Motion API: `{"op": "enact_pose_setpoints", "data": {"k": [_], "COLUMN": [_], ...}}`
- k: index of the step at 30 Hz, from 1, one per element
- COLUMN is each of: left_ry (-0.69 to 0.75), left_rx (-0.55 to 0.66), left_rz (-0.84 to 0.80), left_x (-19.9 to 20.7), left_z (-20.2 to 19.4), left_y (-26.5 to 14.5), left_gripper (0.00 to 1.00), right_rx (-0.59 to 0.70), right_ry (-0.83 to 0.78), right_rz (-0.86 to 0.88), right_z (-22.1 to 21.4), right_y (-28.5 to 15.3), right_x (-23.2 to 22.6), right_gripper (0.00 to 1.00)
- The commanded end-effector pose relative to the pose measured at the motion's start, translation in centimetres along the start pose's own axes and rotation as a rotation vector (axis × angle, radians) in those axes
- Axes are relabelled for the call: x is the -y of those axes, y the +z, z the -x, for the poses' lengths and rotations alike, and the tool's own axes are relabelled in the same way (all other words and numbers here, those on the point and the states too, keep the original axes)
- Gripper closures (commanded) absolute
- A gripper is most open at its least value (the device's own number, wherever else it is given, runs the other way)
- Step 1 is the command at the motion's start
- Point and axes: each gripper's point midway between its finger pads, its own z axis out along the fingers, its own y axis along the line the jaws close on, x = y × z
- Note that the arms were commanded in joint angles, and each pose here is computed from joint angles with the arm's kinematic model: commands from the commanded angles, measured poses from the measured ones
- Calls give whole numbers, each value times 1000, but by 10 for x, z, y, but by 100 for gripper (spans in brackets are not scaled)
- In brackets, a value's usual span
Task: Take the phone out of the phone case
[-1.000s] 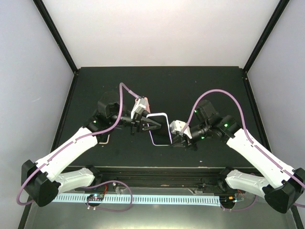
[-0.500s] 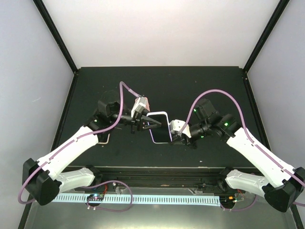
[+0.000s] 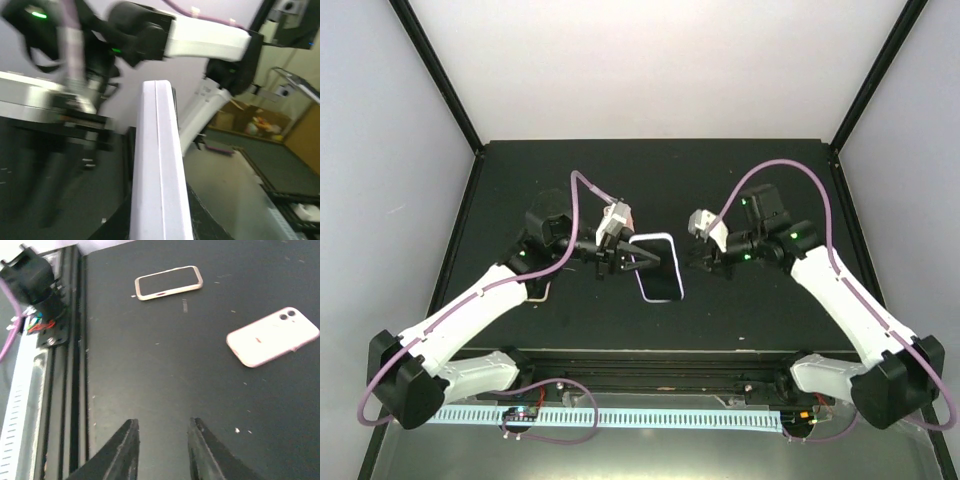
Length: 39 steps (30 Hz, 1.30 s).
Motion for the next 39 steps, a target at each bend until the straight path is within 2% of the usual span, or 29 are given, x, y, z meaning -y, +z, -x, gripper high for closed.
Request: {"op": "enact_pose_setpoints", "data": {"k": [1, 5, 9, 17, 23, 27, 34, 39], "left_ry": [44, 50, 67, 59, 29, 27, 6, -8], "left_rx": [-17, -11, -1, 40, 45, 58, 61, 56], "left_rz": [-174, -112, 9, 230, 203, 187, 121, 100], "left_x": [43, 33, 15, -22, -24, -21, -16, -16], "left_z": [8, 9, 12, 19, 19, 20, 20, 17], "left_y": [1, 2, 0, -15, -13, -13, -9, -8], "left_gripper": [98, 98, 98, 98, 98, 98, 98, 98], "right_rx": [64, 82, 108, 215, 243, 245, 249, 251], "right_ry": [-20, -69, -28, 14, 128, 145, 53, 61], "right_rz": [-88, -72, -150, 57, 173, 228, 252, 259], "right_z": [21, 22, 23, 37, 37, 34, 22, 16], "right_y": [-12, -22, -32, -36, -19, -9, -2, 0], "right_x": [31, 12, 12, -29, -27, -31, -51, -54], "right_gripper": [68, 58, 56, 48, 45, 53, 69, 73]}}
